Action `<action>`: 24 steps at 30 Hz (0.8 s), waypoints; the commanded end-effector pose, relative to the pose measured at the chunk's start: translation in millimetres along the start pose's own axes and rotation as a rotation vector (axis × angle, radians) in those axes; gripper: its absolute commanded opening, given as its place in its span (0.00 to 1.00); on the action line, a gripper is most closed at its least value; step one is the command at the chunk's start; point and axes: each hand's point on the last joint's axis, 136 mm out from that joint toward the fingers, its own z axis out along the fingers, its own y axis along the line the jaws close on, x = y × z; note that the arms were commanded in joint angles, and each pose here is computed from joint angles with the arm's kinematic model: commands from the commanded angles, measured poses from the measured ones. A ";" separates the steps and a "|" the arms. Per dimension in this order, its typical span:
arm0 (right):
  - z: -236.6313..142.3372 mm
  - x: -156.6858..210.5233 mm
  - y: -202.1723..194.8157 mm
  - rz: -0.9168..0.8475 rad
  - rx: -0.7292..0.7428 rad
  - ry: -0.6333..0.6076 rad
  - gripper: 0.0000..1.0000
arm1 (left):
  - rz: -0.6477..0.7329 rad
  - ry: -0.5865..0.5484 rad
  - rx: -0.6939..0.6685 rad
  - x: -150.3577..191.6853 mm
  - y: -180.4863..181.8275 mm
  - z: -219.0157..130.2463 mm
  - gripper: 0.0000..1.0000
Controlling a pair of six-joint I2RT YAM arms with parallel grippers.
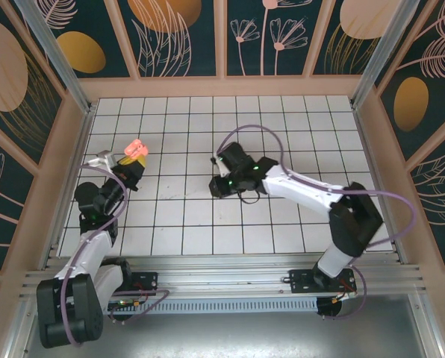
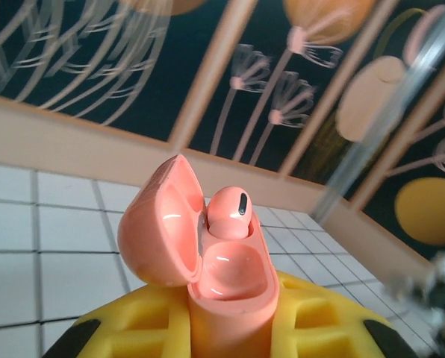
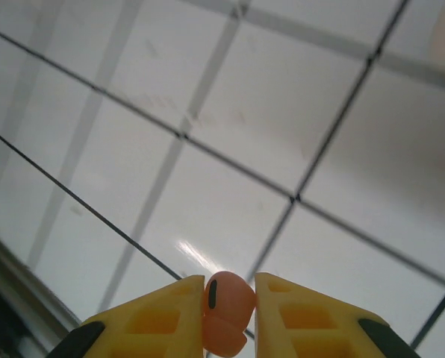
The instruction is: Insert the wireless bluetooth earbuds into the charging case
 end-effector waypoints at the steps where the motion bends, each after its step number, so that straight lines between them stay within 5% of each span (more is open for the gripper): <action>1: -42.3 -55.3 33.7 -0.154 -0.160 -0.268 0.21 | 0.205 -0.044 0.170 -9.0 -43.8 -0.8 0.04; 6: -92.2 -86.4 54.9 -0.319 -0.267 -0.461 0.21 | 0.287 -0.027 0.319 1.4 -75.4 -0.8 0.03; 14: -138.5 -108.0 98.7 -0.561 -0.440 -0.593 0.21 | 0.375 0.097 0.494 29.2 -112.1 17.5 0.03; 24: -138.6 -103.7 136.8 -0.736 -0.577 -0.604 0.21 | 0.400 0.154 0.561 41.5 -127.4 27.1 0.03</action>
